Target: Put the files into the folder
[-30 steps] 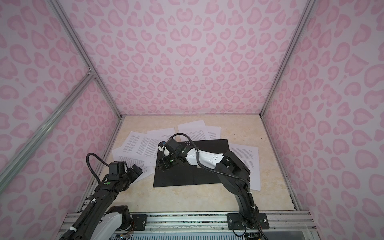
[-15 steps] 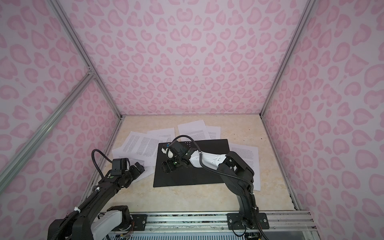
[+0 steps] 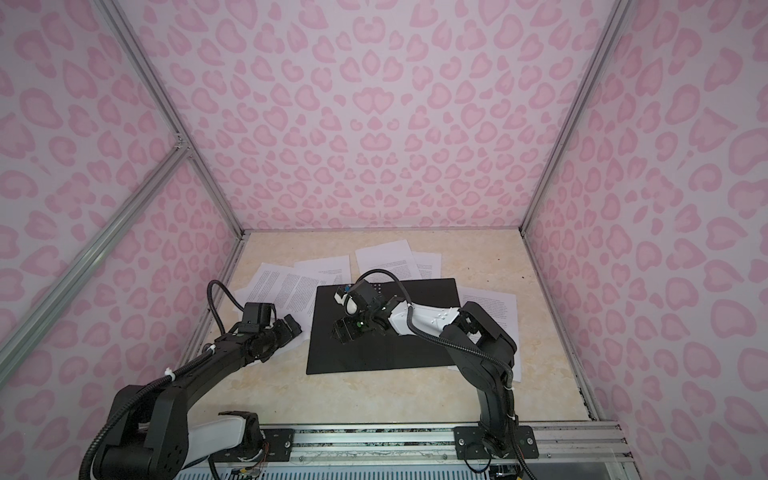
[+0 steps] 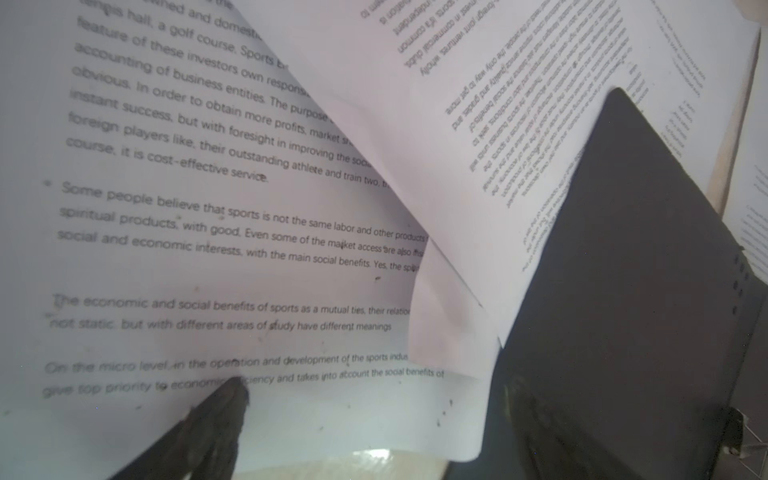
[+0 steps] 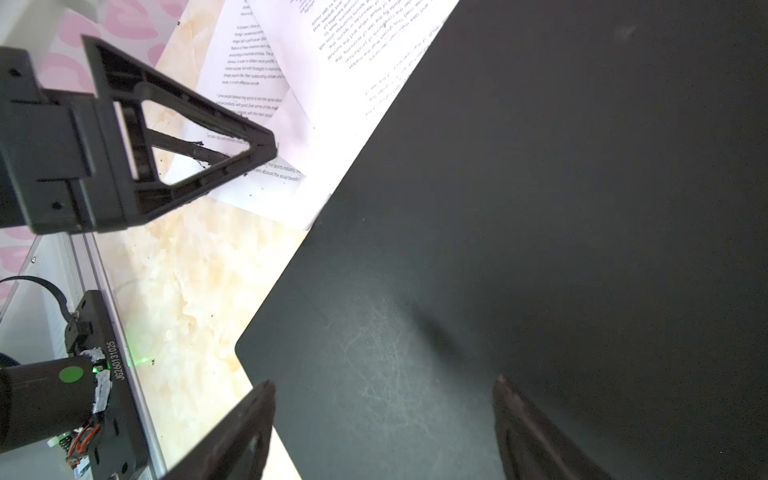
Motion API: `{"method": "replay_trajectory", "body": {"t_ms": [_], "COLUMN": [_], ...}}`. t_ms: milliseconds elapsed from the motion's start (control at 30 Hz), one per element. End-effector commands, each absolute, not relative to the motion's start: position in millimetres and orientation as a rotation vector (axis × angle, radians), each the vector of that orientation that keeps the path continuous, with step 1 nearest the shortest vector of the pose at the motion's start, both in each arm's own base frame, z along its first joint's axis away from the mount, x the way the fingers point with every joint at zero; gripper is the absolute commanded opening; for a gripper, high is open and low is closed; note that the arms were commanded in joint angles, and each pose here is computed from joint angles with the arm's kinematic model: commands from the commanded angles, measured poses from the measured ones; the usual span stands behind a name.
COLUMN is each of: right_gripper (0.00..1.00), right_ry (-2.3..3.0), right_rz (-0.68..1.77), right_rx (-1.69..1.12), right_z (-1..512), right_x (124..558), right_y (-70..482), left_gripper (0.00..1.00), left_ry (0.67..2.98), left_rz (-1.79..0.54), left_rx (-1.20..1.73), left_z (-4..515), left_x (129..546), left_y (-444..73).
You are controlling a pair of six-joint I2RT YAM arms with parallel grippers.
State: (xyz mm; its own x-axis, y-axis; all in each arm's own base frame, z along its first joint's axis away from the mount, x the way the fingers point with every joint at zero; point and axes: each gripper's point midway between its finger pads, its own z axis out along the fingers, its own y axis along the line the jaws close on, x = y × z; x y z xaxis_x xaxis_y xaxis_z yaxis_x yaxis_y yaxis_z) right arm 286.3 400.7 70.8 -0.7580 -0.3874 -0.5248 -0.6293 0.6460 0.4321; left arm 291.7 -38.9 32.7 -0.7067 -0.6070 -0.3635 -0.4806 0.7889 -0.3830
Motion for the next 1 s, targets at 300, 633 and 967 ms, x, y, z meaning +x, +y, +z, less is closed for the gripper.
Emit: {"method": "replay_trajectory", "body": {"t_ms": [300, 633, 967], "right_gripper": [0.81, 0.81, 0.81], "right_ry": [2.487, 2.490, 2.488], "right_rz": [0.873, 0.863, 0.862], "right_rx": [-0.755, -0.786, -0.816], "right_z": [62.7, 57.4, 53.5], "right_x": [296.1, 292.2, 290.5], "right_y": [394.3, 399.6, 401.3], "left_gripper": [1.00, 0.97, 0.98], "left_ry": [2.384, 2.243, 2.143], "left_rz": [-0.428, -0.276, -0.262], "left_rx": [-0.769, -1.077, -1.282], "left_z": [96.6, 88.7, 59.3], "left_x": [324.5, 288.0, 294.2], "left_y": [-50.5, 35.6, 103.2]}}
